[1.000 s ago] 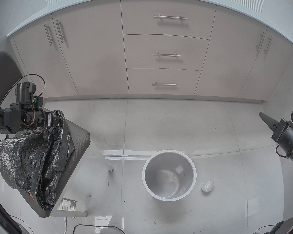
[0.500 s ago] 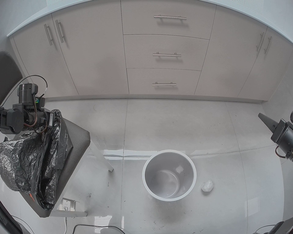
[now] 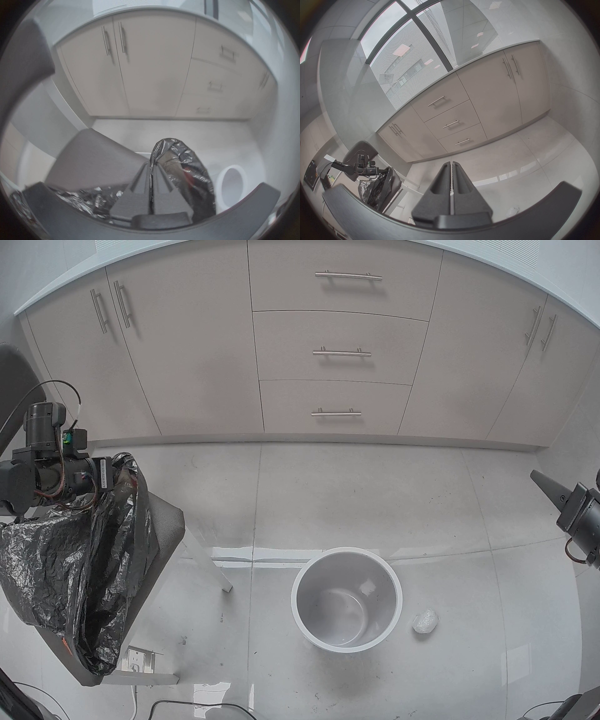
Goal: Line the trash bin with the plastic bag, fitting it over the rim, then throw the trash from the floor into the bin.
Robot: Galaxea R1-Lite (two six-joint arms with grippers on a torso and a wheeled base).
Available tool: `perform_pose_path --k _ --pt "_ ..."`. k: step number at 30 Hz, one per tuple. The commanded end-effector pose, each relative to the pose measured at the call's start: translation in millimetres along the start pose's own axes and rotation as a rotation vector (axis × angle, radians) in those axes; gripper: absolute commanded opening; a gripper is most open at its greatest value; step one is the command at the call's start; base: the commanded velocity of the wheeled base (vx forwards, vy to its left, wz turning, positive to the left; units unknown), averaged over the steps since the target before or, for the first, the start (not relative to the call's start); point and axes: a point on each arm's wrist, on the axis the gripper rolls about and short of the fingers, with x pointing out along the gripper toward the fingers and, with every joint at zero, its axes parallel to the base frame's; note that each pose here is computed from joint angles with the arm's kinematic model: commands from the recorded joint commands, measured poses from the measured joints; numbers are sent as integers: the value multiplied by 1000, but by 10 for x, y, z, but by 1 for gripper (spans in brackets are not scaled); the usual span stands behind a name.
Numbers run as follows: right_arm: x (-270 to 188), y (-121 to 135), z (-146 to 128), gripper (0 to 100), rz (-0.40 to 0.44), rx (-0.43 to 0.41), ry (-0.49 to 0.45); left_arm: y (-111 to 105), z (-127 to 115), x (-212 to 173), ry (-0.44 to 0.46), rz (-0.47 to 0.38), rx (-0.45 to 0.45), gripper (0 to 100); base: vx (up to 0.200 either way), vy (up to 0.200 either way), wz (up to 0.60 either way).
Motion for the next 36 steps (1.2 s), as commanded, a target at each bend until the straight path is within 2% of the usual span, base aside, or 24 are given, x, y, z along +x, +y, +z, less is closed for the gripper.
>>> perform_pose_path --k 1,2,3,4,5,7,8,9,11,13,14,15,17,19,20,21,23,28,36 --pt "-16 8 13 0 5 -1 -7 -98 218 -435 -66 -248 -243 0 0 0 0" --pt "-16 8 13 0 5 -2 -7 -126 305 -643 4 -479 -454 0 0 0 0" --pt "-16 8 13 0 5 -2 -7 -126 305 -643 4 -479 -454 0 0 0 0" --pt "-16 10 12 0 6 -2 -7 -114 380 -761 96 -647 -624 0 0 0 0" --pt "-16 12 9 0 7 -2 -5 -122 419 -796 146 -719 -695 0 0 0 0" --pt "-13 18 -1 0 12 -1 0 -182 455 -833 219 -804 -783 0 0 0 0" --pt "-13 18 -1 0 12 -1 0 -199 455 -832 231 -811 -795 0 0 0 0" --pt "-16 16 -27 0 14 -3 13 -391 468 -884 277 -859 -806 0 0 0 0" --pt "-23 8 -95 0 21 -8 42 -761 492 -1091 292 -928 -747 0 0 0 0" --pt "-15 32 -132 0 36 -6 62 -987 500 -1202 271 -927 -717 0 0 0 0" --pt "-11 64 -156 0 54 -5 74 -1259 503 -1287 252 -926 -687 0 0 0 0" --pt "-11 64 -156 0 54 -5 74 -1259 503 -1287 252 -926 -687 0 0 0 0" --pt "-7 111 -228 0 83 -3 108 -1682 517 -1401 211 -938 -642 0 0 0 0" --pt "-15 141 -266 0 102 -4 126 -1846 475 -1393 233 -952 -616 0 0 0 0" --pt "-25 185 -305 0 129 -4 145 -2021 430 -1398 254 -965 -594 0 0 0 0" --pt "-25 185 -305 0 129 -4 145 -2021 430 -1398 254 -965 -594 0 0 0 0" --pt "-42 260 -383 0 181 -28 183 -2309 342 -1312 277 -933 -574 0 0 0 0" --pt "-7 315 -540 0 218 -51 259 -2511 393 -1194 259 -918 -570 0 0 0 0" --pt "110 398 -777 0 253 -68 372 -2579 492 -1141 223 -908 -581 0 0 0 0"
